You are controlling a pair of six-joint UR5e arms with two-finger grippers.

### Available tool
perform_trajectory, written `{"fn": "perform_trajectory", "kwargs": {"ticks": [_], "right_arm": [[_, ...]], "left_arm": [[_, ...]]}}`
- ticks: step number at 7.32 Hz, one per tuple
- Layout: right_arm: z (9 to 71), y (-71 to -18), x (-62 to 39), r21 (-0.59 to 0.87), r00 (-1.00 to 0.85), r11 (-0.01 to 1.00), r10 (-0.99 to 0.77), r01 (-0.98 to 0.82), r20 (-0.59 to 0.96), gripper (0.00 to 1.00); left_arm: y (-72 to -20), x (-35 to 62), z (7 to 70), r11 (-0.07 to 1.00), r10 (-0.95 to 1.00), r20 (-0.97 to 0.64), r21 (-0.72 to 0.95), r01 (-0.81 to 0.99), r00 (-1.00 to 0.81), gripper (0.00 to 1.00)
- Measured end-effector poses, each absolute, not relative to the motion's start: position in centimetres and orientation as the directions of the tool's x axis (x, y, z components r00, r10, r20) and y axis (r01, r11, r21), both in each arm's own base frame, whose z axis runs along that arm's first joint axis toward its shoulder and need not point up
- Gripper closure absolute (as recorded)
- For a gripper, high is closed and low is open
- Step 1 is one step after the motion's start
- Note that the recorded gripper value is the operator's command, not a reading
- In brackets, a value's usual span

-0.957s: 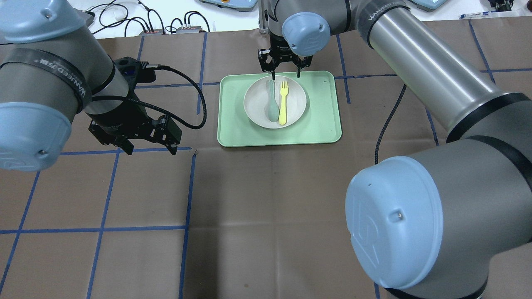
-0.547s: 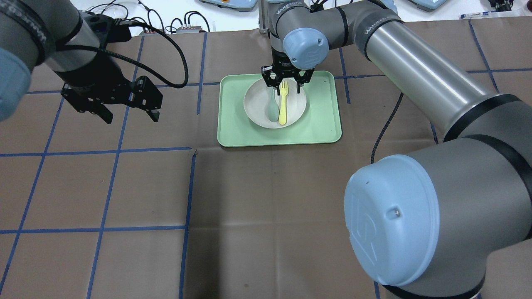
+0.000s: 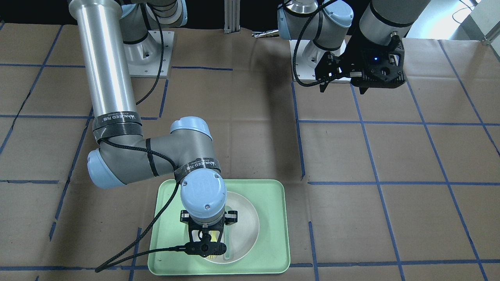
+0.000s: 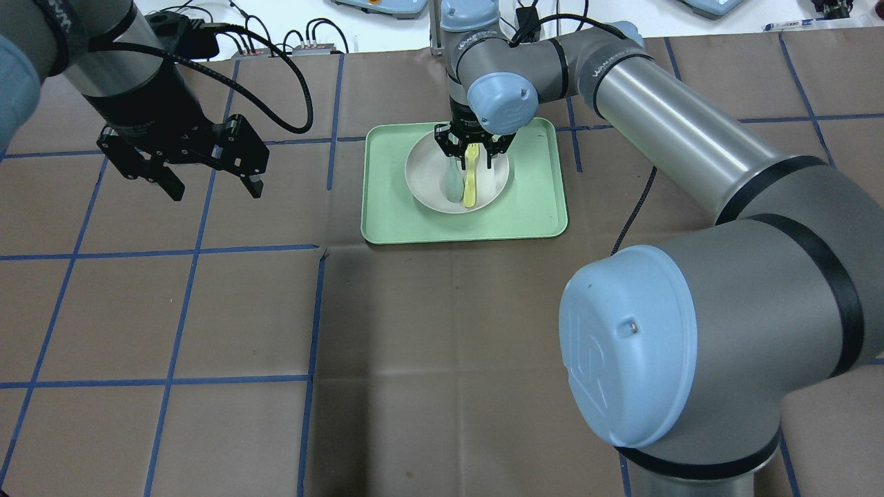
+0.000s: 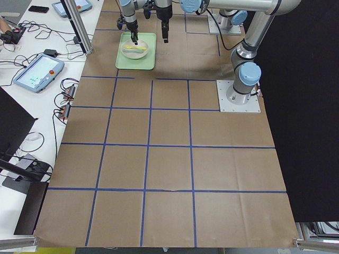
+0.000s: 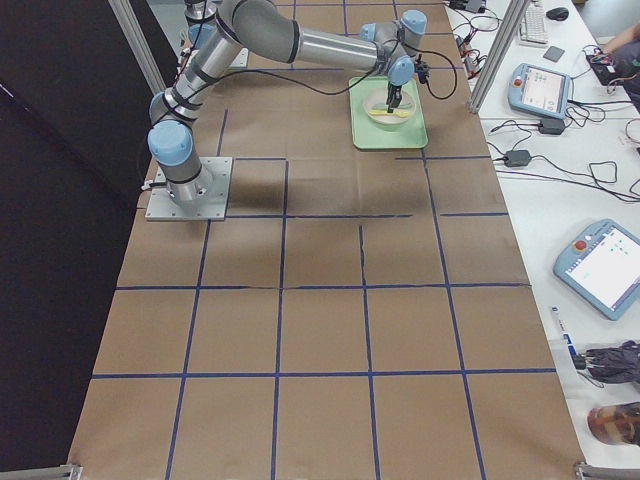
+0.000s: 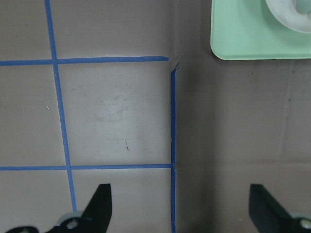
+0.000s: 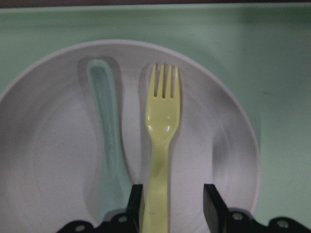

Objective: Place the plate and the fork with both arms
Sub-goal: 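Lower the right gripper and grasp the yellow fork's handle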

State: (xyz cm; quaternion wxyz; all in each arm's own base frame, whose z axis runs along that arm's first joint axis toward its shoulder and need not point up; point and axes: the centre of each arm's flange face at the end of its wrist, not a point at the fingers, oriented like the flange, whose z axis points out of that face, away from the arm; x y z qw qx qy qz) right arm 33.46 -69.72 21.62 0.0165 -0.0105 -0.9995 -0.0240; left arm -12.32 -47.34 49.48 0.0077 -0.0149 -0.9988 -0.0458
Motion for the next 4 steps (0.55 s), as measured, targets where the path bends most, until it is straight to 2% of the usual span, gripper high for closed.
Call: {"fn": "perform_trajectory", "kwargs": {"ticks": [4], "right_arm": [[20.0, -70.0, 34.2, 0.038, -0.999, 0.999, 0.035, 0.036, 0.027, 0.47]], "left_arm": [[-45.8, -13.8, 49.5, 0.996, 0.055, 0.016, 0.074, 0.056, -0.998, 0.0]]}}
